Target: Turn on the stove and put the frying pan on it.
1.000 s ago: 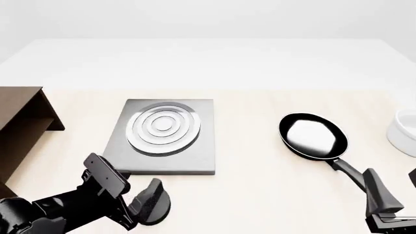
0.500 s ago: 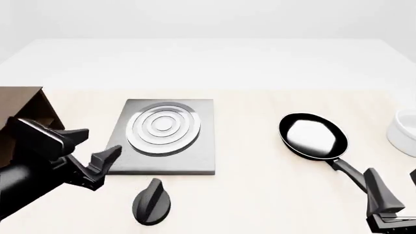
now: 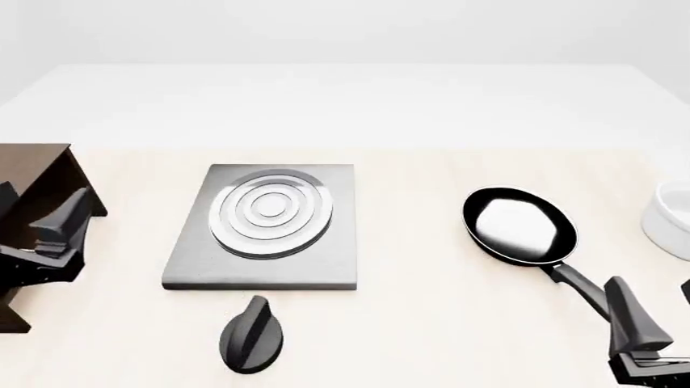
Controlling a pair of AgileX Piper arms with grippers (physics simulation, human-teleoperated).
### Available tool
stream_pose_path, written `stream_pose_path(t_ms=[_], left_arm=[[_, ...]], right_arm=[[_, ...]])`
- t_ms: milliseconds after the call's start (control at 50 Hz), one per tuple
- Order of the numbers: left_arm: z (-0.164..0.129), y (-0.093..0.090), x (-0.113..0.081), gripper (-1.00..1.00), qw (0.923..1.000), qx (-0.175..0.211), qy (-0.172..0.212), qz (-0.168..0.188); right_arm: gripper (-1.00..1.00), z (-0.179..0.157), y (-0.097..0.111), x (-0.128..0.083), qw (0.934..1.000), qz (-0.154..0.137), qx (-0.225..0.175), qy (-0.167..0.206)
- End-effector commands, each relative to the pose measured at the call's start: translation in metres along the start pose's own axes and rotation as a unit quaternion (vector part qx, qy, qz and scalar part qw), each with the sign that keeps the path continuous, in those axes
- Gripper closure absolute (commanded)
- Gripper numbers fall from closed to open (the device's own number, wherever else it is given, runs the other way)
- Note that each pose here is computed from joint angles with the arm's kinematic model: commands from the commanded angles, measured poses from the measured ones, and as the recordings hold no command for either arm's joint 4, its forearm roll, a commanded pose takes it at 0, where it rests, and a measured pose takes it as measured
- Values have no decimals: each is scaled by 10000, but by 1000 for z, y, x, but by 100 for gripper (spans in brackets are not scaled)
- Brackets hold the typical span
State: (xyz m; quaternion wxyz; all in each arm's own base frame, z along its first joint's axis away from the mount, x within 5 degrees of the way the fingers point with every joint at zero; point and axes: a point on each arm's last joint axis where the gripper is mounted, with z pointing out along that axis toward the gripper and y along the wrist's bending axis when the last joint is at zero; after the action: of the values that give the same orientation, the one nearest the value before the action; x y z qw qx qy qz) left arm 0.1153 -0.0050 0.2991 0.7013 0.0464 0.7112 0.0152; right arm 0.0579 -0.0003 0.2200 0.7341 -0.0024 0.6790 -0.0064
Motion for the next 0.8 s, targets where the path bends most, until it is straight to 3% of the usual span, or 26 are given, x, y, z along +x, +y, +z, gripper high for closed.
stream_pose_path(t_ms=[20,80,160,180,220,300,680,800], left_arm=[[-24,5,36,-100,9967,-474,-508,-419],[-26,4,48,-100,9972,-500,-503,-230],[-23,5,63,-100,9962,-578,-400,-505],[-28,6,65,-100,9959,-672,-508,-341],[-25,5,70,-100,9953,-649,-418,-577],[-31,5,76,-100,9949,-729,-527,-455],[-36,5,80,-100,9946,-754,-552,-455],[-37,4,79,-100,9946,-745,-571,-452]], right_arm=[[-100,0,0,4,10000,22,-7,-6],[-100,1,0,-2,10000,18,-7,-5],[-100,1,0,-4,10000,12,-3,-6],[-100,1,0,-4,10000,17,0,-4],[-100,1,0,0,10000,15,0,-4],[-100,1,0,-3,10000,2,-5,-2],[-100,0,0,-1,10000,-12,2,11],[-100,6,1,2,9998,69,-54,195]])
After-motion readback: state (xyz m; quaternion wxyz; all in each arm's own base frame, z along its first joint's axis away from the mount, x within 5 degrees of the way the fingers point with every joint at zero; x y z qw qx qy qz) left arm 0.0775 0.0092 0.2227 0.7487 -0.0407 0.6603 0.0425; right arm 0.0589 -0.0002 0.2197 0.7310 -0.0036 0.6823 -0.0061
